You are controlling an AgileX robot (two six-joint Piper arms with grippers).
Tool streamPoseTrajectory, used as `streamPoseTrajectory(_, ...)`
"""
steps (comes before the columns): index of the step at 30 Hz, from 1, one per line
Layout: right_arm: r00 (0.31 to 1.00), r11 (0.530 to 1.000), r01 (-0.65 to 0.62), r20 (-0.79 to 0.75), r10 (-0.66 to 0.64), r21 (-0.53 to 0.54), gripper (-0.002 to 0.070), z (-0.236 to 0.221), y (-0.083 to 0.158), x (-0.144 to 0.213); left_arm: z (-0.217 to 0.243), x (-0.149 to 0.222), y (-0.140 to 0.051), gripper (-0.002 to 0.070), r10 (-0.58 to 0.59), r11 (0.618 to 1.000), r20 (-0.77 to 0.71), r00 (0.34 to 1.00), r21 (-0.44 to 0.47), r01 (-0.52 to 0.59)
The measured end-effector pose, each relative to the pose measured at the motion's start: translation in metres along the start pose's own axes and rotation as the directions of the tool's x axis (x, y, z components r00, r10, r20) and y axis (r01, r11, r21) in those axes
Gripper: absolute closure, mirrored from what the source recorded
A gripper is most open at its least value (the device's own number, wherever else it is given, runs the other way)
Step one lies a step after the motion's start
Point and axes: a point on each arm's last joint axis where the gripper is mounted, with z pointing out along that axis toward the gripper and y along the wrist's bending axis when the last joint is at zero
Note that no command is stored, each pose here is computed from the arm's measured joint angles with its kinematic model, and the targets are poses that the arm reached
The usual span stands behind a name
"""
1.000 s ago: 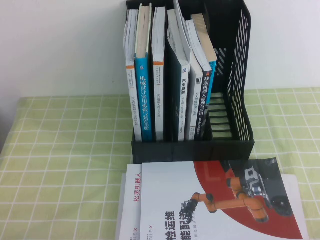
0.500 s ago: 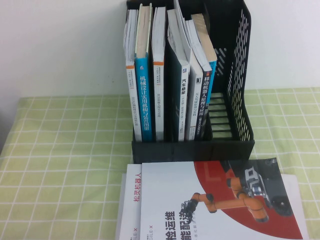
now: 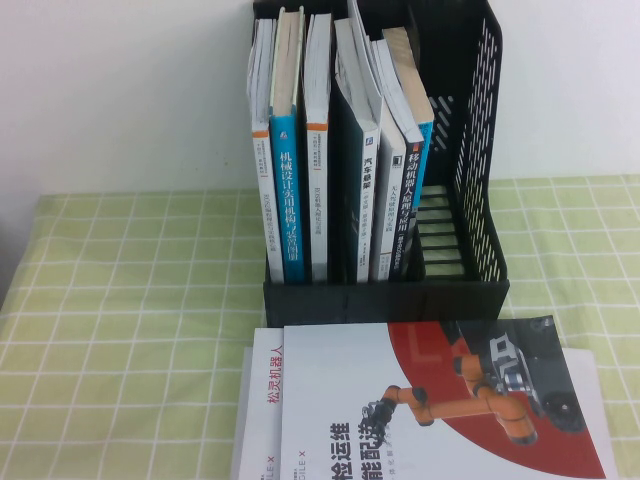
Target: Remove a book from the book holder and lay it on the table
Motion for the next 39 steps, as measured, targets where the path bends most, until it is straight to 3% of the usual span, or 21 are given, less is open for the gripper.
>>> streamPoseTrajectory(8,0.982,0.998,-0.064,0.181,0.060,0.019,0.0678,-0.001,-0.003,-0.016,-0.003,-0.024,0.002,0.0678,-0.067,0.998,0.269,0.961,0.001,0.069)
streamPoseTrajectory(12,0.976,0.999,-0.046,0.216,0.038,0.030,0.0678,-0.002,-0.004,-0.020,-0.004,-0.025,0.002,0.0678,-0.094,0.995,0.276,0.957,0.006,0.096)
streamPoseTrajectory(17,0.936,0.997,-0.037,0.351,0.012,0.062,0.0678,-0.006,-0.006,-0.032,-0.003,-0.025,0.002,0.0678,-0.230,0.973,0.271,0.935,0.039,0.227)
streamPoseTrajectory(20,0.860,0.994,-0.068,0.510,0.015,0.084,0.0678,-0.013,-0.010,-0.046,-0.005,-0.028,0.003,0.0677,-0.363,0.931,0.301,0.882,0.084,0.354)
streamPoseTrajectory(22,0.789,0.991,-0.105,0.613,0.031,0.085,0.0678,-0.019,-0.012,-0.055,-0.007,-0.035,0.004,0.0678,-0.472,0.880,0.364,0.803,0.146,0.451)
streamPoseTrajectory(24,0.720,0.988,-0.138,0.692,0.049,0.074,0.0678,-0.026,-0.014,-0.062,-0.012,-0.044,0.006,0.0678,-0.517,0.853,0.444,0.732,0.204,0.480)
streamPoseTrajectory(30,0.578,0.977,-0.212,0.804,0.139,-0.016,0.0678,-0.041,-0.013,-0.086,-0.032,-0.069,0.007,0.0678,-0.490,0.868,0.686,0.538,0.328,0.373)
streamPoseTrajectory(35,0.425,0.946,-0.262,0.857,0.293,-0.193,0.0678,-0.068,-0.007,-0.134,-0.047,-0.102,0.003,0.0678,-0.472,0.880,0.730,0.494,0.359,0.311)
streamPoseTrajectory(39,0.369,0.922,-0.240,0.849,0.378,-0.305,0.0678,-0.102,0.002,-0.180,-0.069,-0.143,-0.002,0.0678,-0.458,0.889,0.749,0.479,0.371,0.269)
